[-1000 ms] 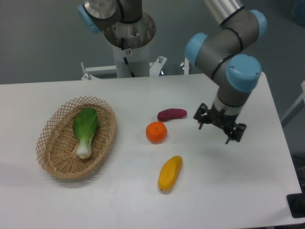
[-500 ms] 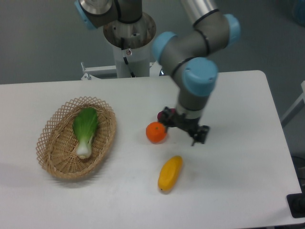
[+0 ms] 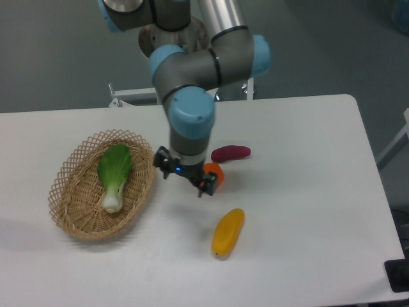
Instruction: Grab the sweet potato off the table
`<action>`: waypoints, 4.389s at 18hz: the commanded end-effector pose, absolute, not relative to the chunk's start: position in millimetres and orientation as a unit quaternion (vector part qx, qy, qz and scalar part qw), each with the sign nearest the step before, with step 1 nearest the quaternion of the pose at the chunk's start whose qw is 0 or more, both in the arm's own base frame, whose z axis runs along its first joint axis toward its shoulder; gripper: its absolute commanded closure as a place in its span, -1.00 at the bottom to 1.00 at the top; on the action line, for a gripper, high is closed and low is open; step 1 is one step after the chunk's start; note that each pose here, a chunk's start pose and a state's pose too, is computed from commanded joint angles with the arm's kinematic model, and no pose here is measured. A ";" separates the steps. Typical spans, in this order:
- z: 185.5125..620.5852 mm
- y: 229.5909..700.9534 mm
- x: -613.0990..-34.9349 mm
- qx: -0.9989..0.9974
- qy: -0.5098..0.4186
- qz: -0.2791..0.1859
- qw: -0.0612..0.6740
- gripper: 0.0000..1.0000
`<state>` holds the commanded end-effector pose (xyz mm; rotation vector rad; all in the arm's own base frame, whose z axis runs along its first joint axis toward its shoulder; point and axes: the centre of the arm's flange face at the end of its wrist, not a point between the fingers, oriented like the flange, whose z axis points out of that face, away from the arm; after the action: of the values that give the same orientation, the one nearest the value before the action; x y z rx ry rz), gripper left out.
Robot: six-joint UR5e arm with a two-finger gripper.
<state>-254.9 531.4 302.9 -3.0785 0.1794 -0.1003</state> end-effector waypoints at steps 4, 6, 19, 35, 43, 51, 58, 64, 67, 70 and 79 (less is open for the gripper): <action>297.5 530.7 -256.2 -0.997 0.060 -0.031 0.025 -1.00; 297.8 528.3 -260.1 -0.997 0.060 -0.030 0.025 -1.00; 273.5 451.5 -351.4 -0.992 0.121 -0.045 0.015 -1.00; 235.8 352.2 -381.1 -0.976 0.216 -0.020 0.022 -1.00; 208.5 341.6 -362.1 -0.974 0.225 -0.027 0.017 -1.00; 188.2 334.3 -346.4 -0.971 0.234 -0.044 0.013 -0.92; 183.4 333.9 -344.2 -0.972 0.229 -0.047 0.012 -0.51; 185.1 335.1 -346.8 -0.973 0.228 -0.037 0.014 0.40; 188.0 336.2 -348.8 -0.973 0.228 -0.033 0.015 0.67; 190.9 336.6 -351.3 -0.973 0.227 -0.030 0.015 0.73; 225.5 339.4 -379.7 -0.974 0.224 0.009 -0.006 0.73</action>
<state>-379.7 339.4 225.5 -3.0737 0.7074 0.0296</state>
